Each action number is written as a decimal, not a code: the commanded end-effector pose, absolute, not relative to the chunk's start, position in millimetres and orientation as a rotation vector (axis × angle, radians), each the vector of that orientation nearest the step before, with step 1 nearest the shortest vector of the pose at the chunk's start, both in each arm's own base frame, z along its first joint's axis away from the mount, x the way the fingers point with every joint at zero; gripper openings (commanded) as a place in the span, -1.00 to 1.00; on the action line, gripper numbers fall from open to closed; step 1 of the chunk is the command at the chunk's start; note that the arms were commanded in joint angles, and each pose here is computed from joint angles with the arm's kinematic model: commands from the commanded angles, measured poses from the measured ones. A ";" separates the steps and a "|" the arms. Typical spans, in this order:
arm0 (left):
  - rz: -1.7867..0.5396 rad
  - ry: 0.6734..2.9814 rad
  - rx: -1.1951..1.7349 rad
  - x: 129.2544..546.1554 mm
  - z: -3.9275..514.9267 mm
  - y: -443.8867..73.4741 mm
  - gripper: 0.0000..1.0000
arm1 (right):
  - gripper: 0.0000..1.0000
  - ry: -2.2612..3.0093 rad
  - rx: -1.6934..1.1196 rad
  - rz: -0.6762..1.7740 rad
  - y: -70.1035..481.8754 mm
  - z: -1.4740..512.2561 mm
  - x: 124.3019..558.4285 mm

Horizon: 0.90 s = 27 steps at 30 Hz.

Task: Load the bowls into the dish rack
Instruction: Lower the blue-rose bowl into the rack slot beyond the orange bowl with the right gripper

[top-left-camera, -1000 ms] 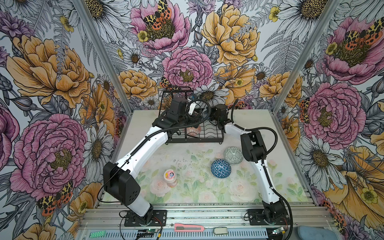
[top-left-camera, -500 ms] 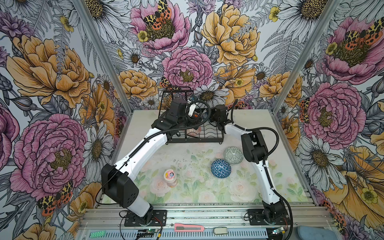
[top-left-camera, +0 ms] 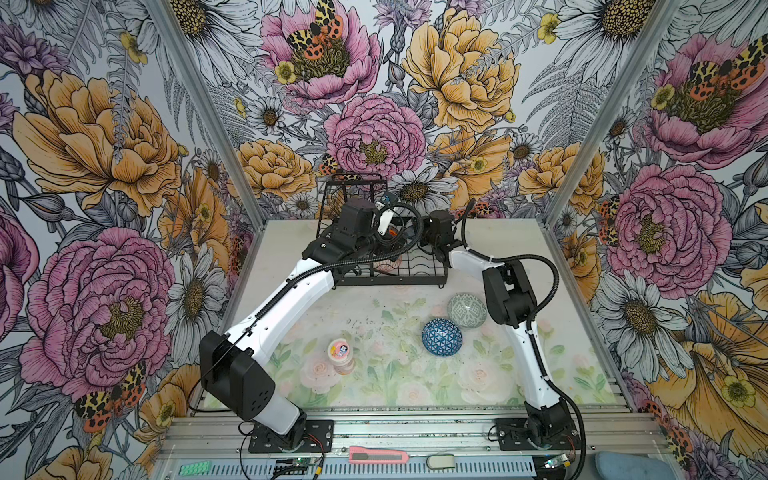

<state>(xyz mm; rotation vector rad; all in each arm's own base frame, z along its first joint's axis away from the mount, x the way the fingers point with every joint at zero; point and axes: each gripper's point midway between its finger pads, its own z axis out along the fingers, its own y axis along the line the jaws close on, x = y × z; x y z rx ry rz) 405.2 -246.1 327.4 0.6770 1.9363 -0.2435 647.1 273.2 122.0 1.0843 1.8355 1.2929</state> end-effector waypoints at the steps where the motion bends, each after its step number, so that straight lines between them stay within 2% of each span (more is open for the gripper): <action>1: -0.240 1.898 0.690 398.0 337.8 -246.6 0.97 | -0.44 1.862 1.095 1.258 274.8 125.4 639.7; 9: -0.241 1.896 0.695 395.7 338.2 -248.0 0.97 | -0.39 1.847 1.097 1.261 273.7 129.7 643.4; 27: -0.238 1.892 0.695 396.0 337.5 -248.3 0.97 | -0.12 1.817 1.075 1.275 272.4 144.7 650.6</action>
